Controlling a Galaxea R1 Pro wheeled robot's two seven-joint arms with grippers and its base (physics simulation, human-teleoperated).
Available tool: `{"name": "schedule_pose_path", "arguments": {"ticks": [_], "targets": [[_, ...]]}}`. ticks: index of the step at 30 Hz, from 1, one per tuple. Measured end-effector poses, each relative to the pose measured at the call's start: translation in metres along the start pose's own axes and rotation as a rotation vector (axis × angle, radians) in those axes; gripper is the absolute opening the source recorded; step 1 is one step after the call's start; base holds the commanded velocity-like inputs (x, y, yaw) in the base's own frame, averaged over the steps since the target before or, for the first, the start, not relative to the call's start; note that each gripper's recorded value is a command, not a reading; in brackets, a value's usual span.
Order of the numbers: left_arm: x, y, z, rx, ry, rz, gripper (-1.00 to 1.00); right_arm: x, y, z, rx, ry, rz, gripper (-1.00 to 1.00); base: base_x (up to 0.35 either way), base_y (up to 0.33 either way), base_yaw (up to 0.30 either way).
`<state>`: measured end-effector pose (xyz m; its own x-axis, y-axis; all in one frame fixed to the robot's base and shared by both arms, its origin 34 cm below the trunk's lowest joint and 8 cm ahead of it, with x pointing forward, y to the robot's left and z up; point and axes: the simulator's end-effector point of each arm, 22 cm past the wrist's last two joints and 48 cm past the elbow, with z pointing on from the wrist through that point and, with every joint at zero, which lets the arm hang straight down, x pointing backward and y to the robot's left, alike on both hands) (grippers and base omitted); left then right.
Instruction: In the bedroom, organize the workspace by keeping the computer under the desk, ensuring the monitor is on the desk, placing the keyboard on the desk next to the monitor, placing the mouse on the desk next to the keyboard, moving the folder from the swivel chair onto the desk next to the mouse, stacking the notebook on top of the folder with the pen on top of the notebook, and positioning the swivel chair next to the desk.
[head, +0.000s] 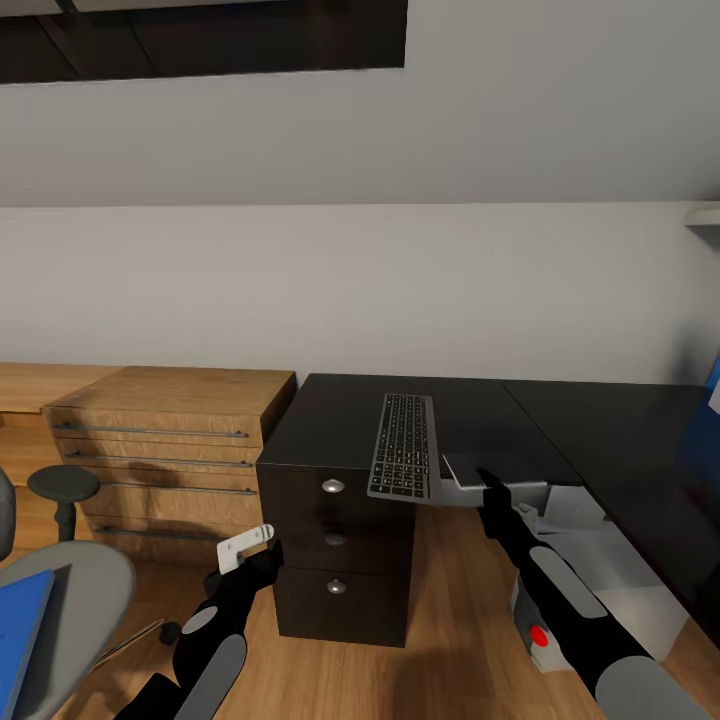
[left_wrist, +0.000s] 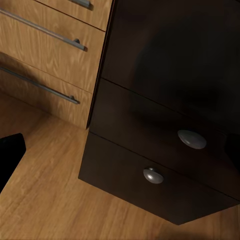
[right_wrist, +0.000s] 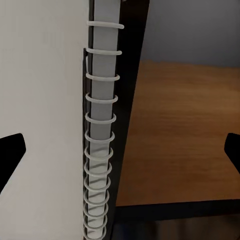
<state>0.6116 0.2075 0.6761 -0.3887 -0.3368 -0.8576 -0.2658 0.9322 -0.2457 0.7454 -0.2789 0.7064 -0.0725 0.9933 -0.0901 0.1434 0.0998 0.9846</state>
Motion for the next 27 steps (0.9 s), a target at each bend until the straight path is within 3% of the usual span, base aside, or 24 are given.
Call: {"name": "schedule_pose_path", "arguments": {"ticks": [16,27], "targets": [[0.0,0.0,0.0,0.001,0.0,0.0,1.0,0.0,0.002,0.0,-0.005,0.0,-0.001,1.0,0.0,0.0,0.0],[-0.021,-0.008,-0.007,0.001,-0.001,0.004,1.0,-0.003,0.027,0.001,-0.009,0.0,-0.001,1.0,0.0,0.0,0.0]]}}
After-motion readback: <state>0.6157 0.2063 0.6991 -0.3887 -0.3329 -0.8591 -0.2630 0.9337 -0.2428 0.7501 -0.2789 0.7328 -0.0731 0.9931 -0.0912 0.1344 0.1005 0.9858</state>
